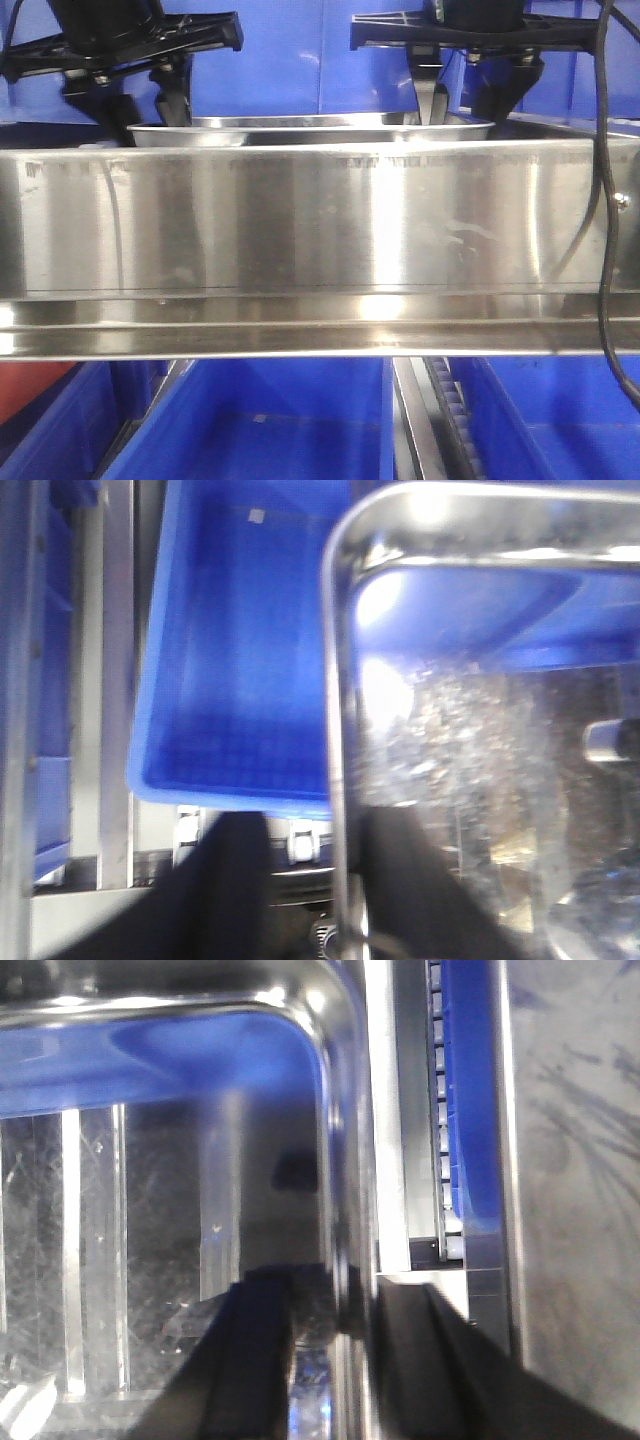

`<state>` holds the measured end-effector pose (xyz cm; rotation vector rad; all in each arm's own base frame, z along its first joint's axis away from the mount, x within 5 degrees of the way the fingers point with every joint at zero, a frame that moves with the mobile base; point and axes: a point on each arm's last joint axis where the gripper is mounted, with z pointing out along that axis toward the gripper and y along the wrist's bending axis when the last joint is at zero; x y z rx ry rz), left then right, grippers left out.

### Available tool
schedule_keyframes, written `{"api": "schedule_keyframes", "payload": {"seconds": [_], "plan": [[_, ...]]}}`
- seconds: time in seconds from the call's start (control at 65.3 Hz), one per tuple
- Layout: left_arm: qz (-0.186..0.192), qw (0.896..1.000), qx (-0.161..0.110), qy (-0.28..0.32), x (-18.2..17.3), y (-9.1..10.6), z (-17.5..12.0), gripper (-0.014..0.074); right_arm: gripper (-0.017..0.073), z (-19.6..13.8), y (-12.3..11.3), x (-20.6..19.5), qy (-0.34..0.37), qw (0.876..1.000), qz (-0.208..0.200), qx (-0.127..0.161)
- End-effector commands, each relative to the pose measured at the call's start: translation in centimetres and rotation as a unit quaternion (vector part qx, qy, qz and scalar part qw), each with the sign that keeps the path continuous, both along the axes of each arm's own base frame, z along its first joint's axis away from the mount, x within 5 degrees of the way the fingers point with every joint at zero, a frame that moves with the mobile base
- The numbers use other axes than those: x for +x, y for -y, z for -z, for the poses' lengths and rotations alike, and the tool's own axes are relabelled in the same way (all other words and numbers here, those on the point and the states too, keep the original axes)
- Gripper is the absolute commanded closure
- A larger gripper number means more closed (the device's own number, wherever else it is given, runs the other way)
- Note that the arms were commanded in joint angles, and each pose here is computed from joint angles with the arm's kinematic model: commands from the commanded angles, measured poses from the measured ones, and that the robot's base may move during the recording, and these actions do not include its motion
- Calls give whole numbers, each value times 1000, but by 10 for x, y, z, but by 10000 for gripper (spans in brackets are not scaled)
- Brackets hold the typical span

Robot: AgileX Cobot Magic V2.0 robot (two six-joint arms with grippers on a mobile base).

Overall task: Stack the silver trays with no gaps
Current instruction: 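Grasp the silver tray's side rims with left and right grippers, then lift the silver tray up and back off the shelf with both grippers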

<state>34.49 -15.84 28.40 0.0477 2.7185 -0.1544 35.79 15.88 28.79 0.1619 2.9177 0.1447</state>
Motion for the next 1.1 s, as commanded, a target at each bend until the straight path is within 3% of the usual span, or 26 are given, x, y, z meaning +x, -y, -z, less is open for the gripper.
{"api": "schedule_keyframes", "payload": {"seconds": [0.0, 0.031, 0.107, 0.352, 0.597, 0.781, 1.087], "plan": [[-6, 1000, -3, 1, 1, -1, -1, 587, 517, -3, 0, 0, 6, 1000, -2, -1], [-6, 1000, -3, 2, 1, -1, -1, 622, 555, -3, 0, 0, 6, 1000, -2, -1], [-6, 1000, -3, 2, 1, -1, -1, 608, 638, -3, 0, 0, 6, 1000, -2, -1], [-7, 1000, -2, 0, -2, -3, -10, 607, 637, -20, 3, -3, 31, 999, -3, 3], [-3, 998, -28, 61, -25, -1, -60, 607, 637, -65, 15, -24, 97, 995, -1, 3], [-15, 992, -29, 125, -56, -3, -100, 609, 637, -101, 15, -50, 169, 985, 1, -24], [-11, 982, -54, 183, -112, -6, -145, 610, 637, -135, -1, -106, 235, 972, -17, -8]]}}
